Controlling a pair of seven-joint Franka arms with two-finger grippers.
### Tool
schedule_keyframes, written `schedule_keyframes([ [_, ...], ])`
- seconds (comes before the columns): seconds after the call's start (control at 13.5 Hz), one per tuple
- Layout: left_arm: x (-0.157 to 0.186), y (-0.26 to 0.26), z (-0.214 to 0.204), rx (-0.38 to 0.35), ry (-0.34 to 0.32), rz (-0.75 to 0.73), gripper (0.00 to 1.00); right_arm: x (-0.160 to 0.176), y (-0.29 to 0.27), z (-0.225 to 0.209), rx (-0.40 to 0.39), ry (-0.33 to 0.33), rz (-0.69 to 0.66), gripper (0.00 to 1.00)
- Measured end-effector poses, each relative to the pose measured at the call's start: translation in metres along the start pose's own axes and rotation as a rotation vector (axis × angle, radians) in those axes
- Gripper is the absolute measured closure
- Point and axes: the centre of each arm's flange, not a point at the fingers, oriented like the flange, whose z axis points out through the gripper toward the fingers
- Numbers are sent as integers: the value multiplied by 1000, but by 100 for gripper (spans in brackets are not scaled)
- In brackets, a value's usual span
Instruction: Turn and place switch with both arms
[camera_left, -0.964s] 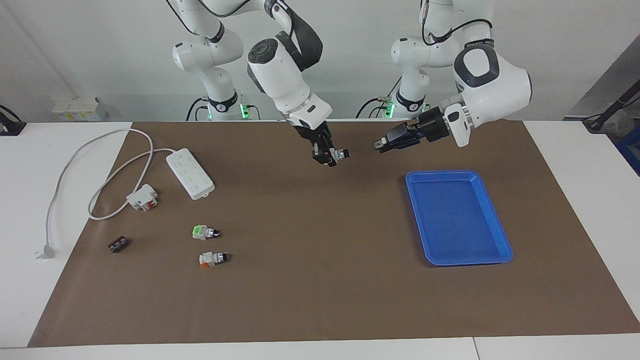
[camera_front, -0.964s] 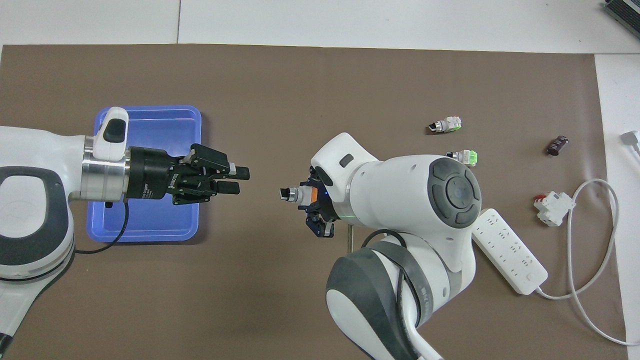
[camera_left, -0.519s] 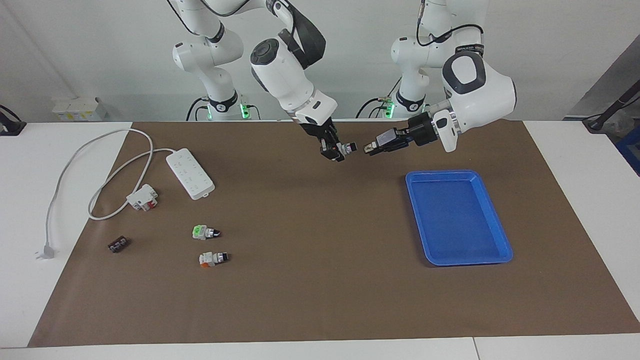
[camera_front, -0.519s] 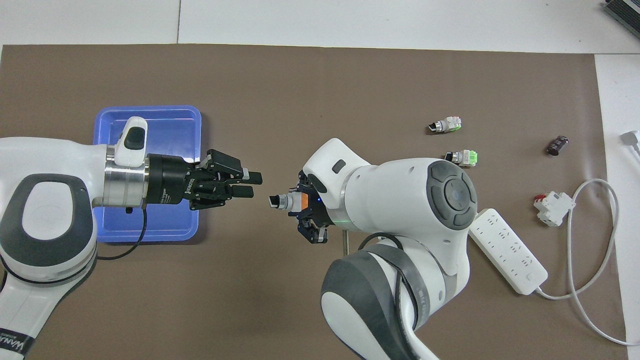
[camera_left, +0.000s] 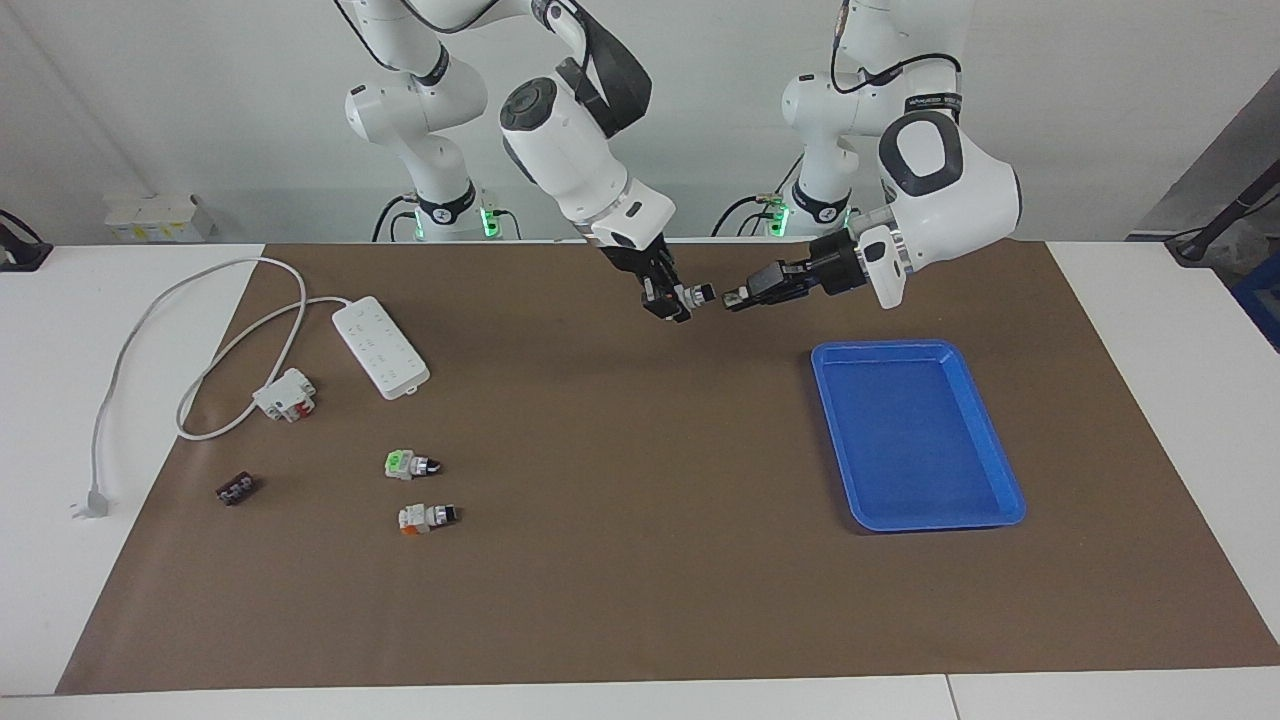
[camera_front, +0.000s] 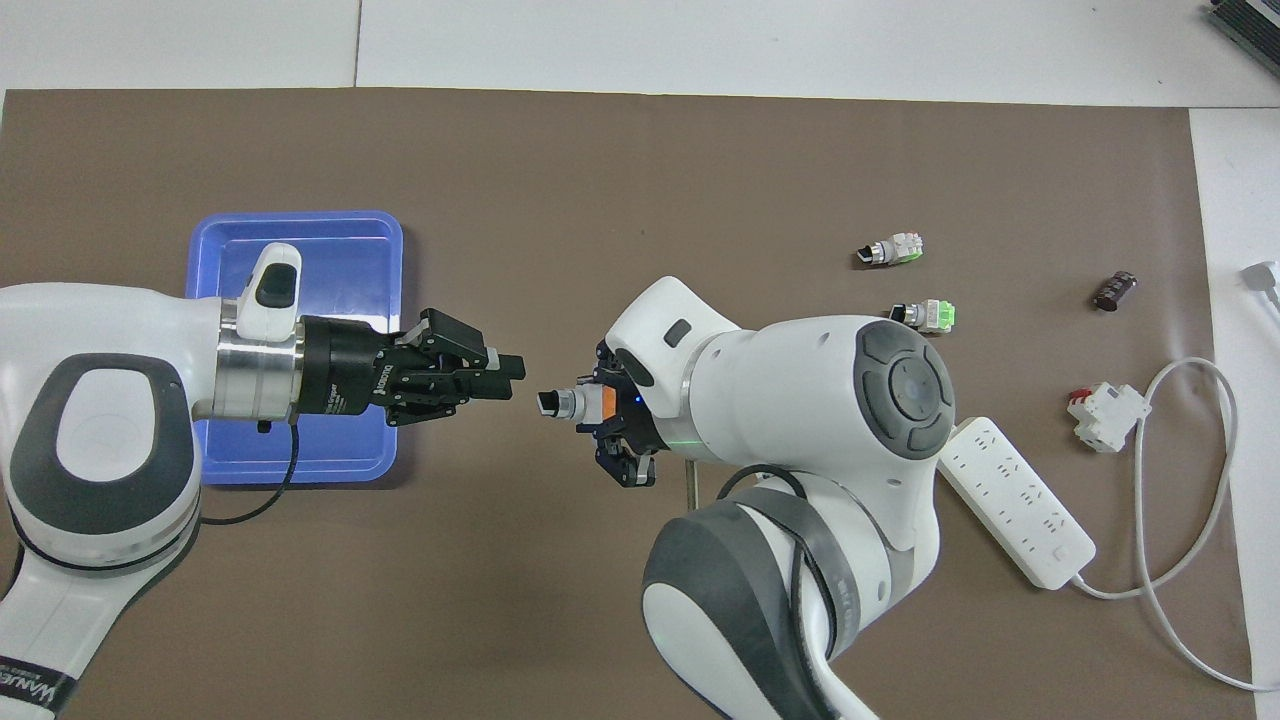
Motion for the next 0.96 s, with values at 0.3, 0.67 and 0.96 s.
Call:
schedule_keyframes([
  [0.3,-6,4,8,6,-15,11,71,0,0,-1,-1,1,0,59],
  [0.67,-13,8,18,14,-32,24,75,0,0,0,0,1,1,59],
  [0.96,-13,7,17,2,-31,17,82,0,0,-1,-2,3,5,59],
])
